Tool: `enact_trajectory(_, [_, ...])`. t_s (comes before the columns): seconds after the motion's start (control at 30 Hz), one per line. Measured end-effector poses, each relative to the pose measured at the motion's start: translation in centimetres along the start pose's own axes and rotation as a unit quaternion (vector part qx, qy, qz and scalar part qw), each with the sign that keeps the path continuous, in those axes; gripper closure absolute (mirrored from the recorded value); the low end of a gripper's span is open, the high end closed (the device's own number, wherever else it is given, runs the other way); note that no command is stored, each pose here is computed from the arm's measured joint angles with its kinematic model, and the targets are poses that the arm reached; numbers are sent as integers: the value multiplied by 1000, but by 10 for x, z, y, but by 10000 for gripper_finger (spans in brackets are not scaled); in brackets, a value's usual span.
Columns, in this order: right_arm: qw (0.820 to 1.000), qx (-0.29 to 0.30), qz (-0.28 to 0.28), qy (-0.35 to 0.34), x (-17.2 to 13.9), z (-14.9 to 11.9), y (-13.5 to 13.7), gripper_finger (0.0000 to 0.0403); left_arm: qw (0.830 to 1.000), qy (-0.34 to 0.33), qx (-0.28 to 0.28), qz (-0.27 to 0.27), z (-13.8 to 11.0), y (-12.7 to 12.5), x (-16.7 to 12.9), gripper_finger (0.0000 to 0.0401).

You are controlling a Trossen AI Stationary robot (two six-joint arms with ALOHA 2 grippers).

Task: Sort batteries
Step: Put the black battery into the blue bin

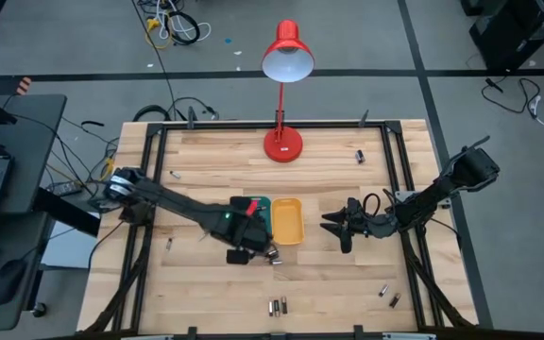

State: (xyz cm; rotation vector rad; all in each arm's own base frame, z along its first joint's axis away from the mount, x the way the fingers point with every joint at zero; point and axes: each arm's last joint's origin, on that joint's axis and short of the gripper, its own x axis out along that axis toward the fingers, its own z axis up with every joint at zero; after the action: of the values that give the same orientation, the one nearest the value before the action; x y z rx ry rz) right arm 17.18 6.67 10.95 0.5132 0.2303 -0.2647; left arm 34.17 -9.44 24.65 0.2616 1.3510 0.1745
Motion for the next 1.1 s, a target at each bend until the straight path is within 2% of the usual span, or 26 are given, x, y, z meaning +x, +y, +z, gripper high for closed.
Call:
enact_trajectory(0.33, [1000, -4, -21, -18, 0, 1, -2, 244, 999, -7, -30, 11, 11, 44, 15, 324])
enact_trajectory(0.6, [1000, -1, -22, -19, 0, 1, -2, 243, 998, -40, -39, 6, 18, 46, 15, 317])
enact_trajectory(0.83, [1000, 0, -20, -18, 0, 1, -1, 253, 999, -42, 14, -4, 19, 50, 17, 316])
enact_trajectory(0.93, [1000, -2, -22, -20, -1, 0, 0, 254, 999, -44, 14, -25, 16, 57, 28, 315])
enact_trajectory(1.1, [997, 2, -58, -57, -3, 1, -1, 247, 997, -23, 40, -55, 1, 55, 55, 315])
